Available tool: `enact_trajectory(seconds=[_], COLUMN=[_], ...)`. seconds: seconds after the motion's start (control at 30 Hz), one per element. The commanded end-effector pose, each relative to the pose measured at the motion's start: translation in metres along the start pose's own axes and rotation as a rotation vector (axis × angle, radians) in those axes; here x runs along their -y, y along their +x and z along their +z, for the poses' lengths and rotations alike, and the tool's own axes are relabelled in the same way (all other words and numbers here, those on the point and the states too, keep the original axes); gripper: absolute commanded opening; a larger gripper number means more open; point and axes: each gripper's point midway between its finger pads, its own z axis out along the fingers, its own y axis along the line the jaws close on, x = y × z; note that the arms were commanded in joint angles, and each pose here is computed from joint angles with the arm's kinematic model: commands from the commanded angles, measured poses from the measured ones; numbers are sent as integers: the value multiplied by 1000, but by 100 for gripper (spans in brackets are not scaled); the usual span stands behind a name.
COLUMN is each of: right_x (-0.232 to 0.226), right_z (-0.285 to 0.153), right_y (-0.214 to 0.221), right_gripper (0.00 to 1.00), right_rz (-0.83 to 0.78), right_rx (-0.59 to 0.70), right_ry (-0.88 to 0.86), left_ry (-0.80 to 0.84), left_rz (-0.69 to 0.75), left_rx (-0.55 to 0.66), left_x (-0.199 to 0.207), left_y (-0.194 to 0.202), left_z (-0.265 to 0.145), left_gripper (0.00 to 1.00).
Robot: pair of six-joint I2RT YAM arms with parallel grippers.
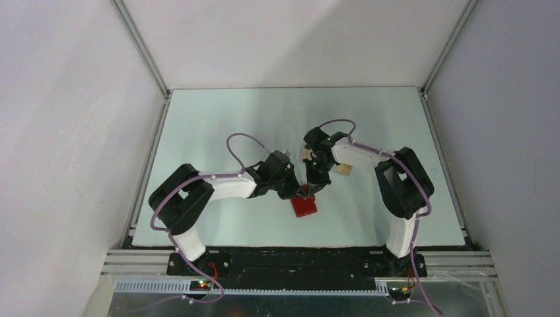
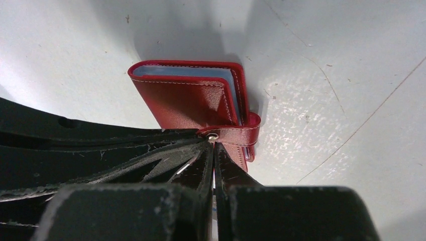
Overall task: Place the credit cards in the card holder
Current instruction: Close the card holder at the center of the board.
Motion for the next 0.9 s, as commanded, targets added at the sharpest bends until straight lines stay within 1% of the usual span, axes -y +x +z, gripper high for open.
enact_trajectory(seconds=[0.0,0.13,0.3,0.47,0.67,0.87], right_x=[-9,-8,0,5,2,2], right_z=[8,16,26,31,9,-24], right_y=[-1,0,3,5,-6,-17], right_gripper=[2,2,2,1,2,4], right_rz=[-31,-30,-29,-26,-26,-16], right_rx=[0,-14,-39,-47,21,113], right_ry=[-9,-2,31,54,39,25], left_ry=[-4,-21,-49,-36,-10,-9], left_rz=[19,31,24,28,22,-1], left_rx=[50,36,-10,-48,-51,-46], left_x=[3,3,-3,2,13,13], left_y=[-9,-7,3,8,8,8], left_z=[-6,-3,5,10,8,7], left_gripper=[0,0,0,0,0,0])
